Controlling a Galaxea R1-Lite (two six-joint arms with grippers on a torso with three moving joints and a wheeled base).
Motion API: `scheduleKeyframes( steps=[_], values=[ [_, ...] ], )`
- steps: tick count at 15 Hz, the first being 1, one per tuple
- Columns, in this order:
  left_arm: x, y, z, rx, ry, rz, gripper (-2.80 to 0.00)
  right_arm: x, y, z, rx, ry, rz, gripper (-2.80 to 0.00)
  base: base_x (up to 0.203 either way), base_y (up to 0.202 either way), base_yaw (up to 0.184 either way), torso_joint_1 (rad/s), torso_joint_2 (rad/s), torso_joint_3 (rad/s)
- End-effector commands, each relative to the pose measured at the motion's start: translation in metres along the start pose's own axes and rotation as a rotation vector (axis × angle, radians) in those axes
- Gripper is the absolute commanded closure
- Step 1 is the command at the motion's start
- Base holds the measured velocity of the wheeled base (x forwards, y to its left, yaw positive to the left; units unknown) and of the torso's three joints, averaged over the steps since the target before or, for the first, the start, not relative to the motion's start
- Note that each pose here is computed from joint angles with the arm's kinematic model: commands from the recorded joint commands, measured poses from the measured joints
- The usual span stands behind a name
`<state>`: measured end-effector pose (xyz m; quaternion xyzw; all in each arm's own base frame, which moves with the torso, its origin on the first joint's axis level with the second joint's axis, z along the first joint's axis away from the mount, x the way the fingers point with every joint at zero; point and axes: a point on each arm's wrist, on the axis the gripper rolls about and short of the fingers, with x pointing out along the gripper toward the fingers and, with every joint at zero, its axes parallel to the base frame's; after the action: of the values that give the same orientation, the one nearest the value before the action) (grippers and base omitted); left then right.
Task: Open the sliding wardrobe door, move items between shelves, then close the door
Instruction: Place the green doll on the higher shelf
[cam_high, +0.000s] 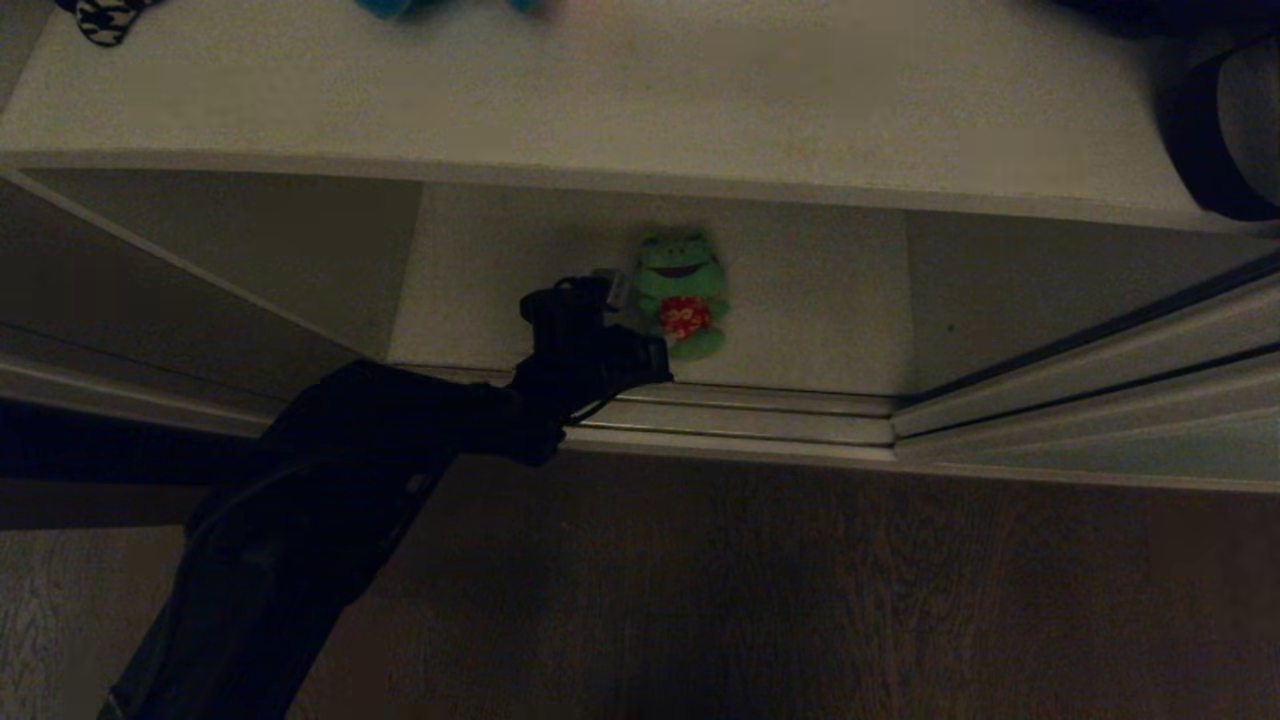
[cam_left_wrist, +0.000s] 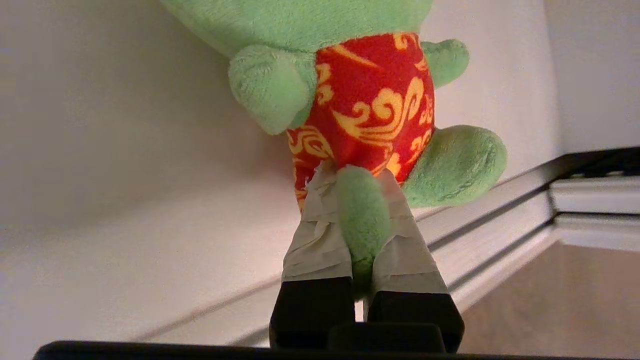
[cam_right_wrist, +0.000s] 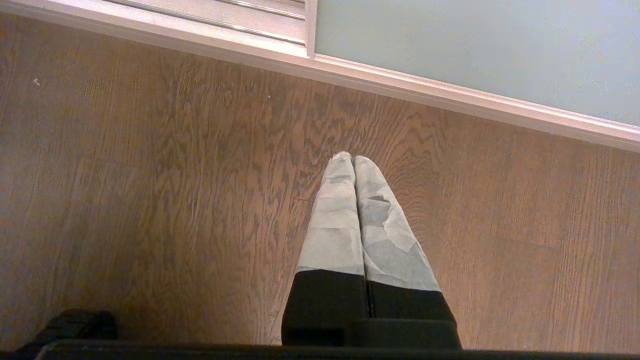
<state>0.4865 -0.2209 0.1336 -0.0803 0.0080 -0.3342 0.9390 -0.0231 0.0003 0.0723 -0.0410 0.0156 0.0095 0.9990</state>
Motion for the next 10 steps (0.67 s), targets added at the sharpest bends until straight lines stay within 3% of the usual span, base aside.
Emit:
scheduleKeyframes(
  steps=[1,5,10],
  values=[
    [-0.018,-0.012,0.035,-0.006,-0.027,-0.005,0.00,0.000,0.000,0.000,-0.001,0.000,0.001,0.00,0.000,0.000,0.000,0.000,0.00,0.000],
    [-0.073,-0.039,0.063,-0.053,0.049,-0.006,0.00,0.000,0.000,0.000,-0.001,0.000,0.001,0.00,0.000,0.000,0.000,0.000,0.00,0.000],
    [-0.170,-0.082,0.075,-0.122,0.195,0.039,0.00,0.000,0.000,0.000,-0.001,0.000,0.001,0.00,0.000,0.000,0.000,0.000,0.00,0.000]
  ],
)
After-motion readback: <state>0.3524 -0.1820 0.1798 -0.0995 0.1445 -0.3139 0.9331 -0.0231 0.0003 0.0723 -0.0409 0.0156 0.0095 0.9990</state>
